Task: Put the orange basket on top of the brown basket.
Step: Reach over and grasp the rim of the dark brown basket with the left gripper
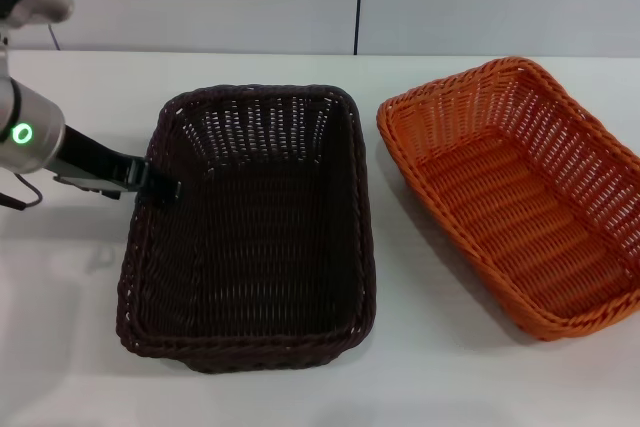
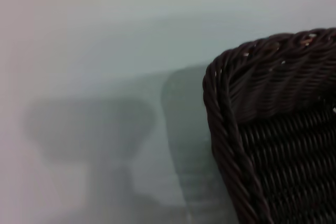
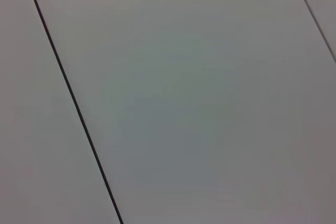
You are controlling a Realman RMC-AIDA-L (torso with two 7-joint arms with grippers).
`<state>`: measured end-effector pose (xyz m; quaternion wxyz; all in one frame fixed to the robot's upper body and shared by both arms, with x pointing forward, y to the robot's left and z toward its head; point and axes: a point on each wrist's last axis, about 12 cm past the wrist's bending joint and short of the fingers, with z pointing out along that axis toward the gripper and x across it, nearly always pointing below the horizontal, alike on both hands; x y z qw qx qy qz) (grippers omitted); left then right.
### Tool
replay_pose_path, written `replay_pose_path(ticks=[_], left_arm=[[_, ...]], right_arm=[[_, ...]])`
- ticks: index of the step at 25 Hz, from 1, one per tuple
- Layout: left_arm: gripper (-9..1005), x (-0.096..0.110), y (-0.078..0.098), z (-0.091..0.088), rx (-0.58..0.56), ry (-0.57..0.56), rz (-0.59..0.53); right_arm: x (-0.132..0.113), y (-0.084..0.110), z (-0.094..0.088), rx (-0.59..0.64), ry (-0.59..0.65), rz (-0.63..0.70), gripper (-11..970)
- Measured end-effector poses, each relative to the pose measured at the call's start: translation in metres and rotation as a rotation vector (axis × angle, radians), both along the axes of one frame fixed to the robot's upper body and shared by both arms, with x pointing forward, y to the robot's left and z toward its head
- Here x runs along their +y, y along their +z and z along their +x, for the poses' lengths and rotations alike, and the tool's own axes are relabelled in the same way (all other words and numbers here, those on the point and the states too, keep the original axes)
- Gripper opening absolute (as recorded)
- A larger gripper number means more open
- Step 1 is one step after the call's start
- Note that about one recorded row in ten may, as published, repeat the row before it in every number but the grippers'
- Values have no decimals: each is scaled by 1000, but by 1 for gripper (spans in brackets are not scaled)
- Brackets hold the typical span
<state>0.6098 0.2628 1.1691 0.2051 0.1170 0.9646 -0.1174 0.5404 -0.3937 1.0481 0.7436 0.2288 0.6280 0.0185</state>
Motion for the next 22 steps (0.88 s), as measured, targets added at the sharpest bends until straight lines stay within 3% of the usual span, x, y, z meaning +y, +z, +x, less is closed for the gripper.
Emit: replay_pose_path(ticks=[13, 22], left_arm=[[672, -9, -9, 2, 1, -27, 20], [367, -10, -9, 2, 3, -27, 18]], right_arm=[[-1, 1, 7, 23, 0, 6, 664], [0, 5, 12, 13, 9, 0, 664]])
